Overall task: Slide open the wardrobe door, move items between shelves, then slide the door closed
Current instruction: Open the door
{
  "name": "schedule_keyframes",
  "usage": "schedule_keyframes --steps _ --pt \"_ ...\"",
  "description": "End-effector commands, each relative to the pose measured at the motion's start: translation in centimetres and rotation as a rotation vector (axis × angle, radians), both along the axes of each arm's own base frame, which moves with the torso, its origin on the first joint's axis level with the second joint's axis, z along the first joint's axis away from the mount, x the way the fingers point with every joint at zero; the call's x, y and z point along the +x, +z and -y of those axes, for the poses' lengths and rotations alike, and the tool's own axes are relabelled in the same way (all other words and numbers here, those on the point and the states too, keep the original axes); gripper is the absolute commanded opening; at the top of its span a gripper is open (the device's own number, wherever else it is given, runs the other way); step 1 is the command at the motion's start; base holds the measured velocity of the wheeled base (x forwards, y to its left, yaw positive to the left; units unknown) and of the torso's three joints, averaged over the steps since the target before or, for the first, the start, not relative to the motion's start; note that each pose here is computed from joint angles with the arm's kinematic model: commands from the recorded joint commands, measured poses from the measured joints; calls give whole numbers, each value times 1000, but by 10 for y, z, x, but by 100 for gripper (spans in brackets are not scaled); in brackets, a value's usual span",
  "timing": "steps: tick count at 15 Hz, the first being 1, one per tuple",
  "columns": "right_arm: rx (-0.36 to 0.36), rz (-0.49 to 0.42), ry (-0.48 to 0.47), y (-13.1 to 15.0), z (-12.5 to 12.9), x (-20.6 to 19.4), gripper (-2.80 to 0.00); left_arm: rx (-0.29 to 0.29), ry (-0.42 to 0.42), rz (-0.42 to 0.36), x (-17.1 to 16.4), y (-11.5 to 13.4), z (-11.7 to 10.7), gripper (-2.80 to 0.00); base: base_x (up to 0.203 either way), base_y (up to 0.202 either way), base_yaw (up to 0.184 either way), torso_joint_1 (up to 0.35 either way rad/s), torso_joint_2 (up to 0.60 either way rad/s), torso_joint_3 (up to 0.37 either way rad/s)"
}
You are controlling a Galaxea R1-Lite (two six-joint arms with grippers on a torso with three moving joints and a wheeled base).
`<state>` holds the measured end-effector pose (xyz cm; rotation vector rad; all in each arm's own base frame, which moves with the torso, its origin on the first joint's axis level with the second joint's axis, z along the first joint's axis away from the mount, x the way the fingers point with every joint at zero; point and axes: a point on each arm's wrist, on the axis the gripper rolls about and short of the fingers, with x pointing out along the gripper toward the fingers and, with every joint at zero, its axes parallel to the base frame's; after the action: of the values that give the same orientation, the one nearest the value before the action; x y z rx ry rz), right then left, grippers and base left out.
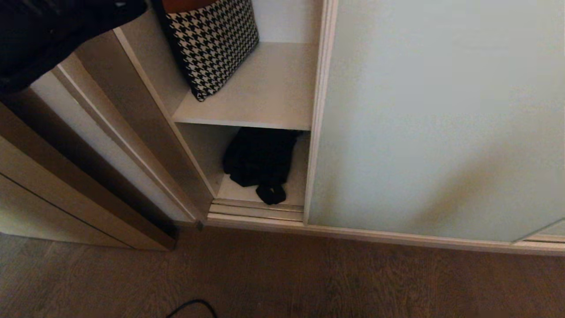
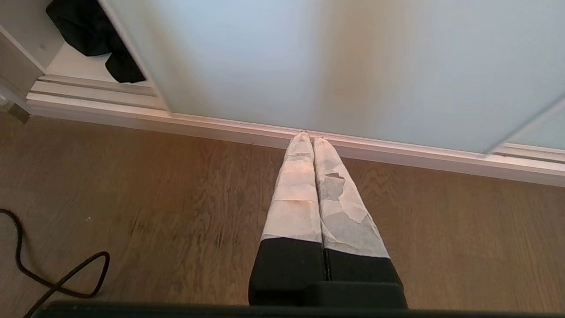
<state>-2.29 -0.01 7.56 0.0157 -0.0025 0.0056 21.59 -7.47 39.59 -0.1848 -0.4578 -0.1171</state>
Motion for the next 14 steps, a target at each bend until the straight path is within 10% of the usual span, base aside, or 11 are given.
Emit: schedule_keyframes --steps 1,7,14 --pt "0 4 1 0 0 0 -280 1 55 25 -45 -2 -21 -280 0 0 0 0 0 0" --pt "0 4 1 0 0 0 -280 34 350 -29 -135 -69 -70 -280 0 0 0 0 0 0" --pt "0 4 1 0 0 0 -280 33 458 -7 -236 -163 -84 -280 0 0 0 0 0 0"
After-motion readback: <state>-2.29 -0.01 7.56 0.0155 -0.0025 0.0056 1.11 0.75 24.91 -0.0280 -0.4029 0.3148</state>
